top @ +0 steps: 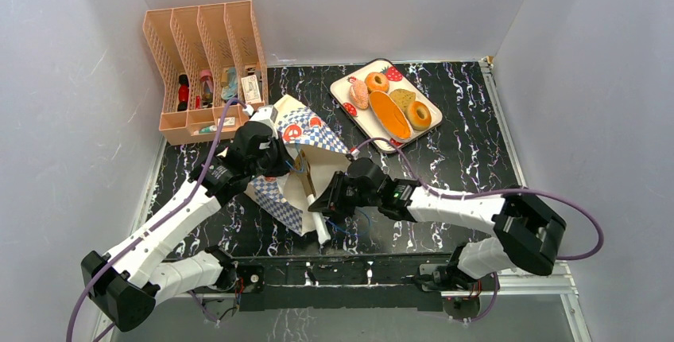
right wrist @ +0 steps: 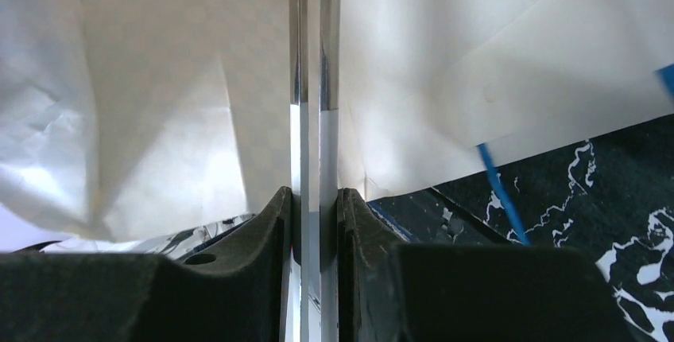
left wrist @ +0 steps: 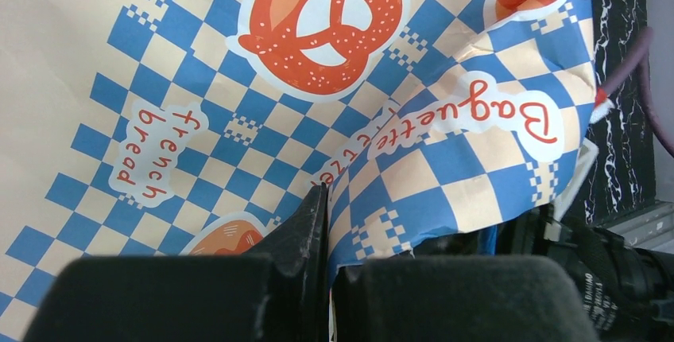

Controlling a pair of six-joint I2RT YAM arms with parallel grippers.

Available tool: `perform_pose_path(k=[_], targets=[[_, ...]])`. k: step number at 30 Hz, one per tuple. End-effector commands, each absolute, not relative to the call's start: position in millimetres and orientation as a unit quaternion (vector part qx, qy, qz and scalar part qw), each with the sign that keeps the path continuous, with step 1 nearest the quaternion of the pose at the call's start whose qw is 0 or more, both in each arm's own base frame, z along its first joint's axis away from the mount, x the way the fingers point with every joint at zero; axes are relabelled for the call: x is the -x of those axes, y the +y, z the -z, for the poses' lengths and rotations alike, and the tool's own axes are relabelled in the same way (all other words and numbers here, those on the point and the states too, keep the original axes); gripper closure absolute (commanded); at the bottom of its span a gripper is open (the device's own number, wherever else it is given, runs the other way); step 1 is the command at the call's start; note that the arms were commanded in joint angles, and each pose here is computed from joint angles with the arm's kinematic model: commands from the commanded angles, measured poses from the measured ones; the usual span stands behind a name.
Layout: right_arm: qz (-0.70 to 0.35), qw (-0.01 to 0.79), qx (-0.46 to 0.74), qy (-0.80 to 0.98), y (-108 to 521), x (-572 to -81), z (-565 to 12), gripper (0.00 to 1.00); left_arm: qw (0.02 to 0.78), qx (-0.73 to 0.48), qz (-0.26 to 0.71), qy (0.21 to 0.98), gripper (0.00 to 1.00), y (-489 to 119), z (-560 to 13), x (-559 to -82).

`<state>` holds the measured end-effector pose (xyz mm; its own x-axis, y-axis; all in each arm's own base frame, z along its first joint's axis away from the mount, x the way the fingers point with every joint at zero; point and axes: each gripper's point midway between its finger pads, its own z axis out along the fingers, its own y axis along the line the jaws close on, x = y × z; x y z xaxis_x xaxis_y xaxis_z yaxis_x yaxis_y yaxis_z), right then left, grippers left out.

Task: Take the fake bread out of the paper bag
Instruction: Pick up the fake bread from the paper bag.

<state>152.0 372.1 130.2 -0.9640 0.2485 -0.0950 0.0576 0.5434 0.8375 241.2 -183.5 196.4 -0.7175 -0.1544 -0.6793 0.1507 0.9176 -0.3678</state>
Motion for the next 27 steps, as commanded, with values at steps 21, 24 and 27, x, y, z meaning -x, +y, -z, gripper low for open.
perform_pose_path(k=[21,24,27], targets=[[-0.48,0.139,-0.02,0.866,319,-118,-198,1.0,0.379,0.127,0.112,0.91,1.0,-140,-181,-241],[-0.476,0.135,-0.009,0.869,311,-110,-199,1.0,0.379,0.133,0.106,0.91,1.0,-137,-180,-240],[-0.478,0.14,-0.003,0.867,303,-105,-207,1.0,0.372,0.14,0.097,0.912,1.0,-135,-178,-240]])
